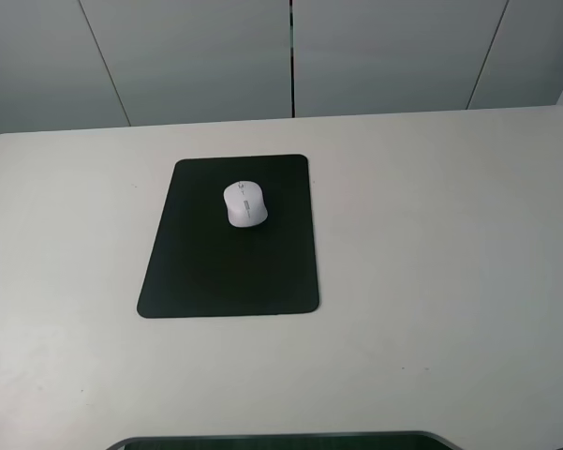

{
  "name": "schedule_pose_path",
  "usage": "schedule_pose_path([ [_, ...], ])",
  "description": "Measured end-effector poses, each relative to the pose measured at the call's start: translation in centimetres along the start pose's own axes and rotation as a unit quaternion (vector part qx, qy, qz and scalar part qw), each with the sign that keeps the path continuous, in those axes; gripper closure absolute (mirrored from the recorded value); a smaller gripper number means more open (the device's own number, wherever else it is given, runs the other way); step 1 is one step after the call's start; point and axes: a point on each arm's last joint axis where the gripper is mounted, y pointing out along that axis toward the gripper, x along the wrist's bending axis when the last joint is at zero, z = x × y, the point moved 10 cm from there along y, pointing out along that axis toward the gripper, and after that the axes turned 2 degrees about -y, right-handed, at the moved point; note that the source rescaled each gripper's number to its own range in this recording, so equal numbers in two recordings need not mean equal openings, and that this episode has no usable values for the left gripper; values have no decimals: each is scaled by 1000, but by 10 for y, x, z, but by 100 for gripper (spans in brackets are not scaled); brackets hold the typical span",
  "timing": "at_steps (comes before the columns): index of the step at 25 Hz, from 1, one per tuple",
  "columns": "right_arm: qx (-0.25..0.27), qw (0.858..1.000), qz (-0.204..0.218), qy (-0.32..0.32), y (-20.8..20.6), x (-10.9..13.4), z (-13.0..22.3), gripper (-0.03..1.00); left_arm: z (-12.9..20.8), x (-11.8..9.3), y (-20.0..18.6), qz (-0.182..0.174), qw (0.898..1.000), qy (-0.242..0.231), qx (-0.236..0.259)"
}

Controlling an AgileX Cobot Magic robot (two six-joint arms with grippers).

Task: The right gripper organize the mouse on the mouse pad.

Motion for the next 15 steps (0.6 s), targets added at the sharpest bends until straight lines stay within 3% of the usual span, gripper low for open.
schedule_pose_path([
  [15, -5, 998, -49, -27, 0, 9, -1, -3, 0, 0, 0, 0, 1000, 0, 0],
])
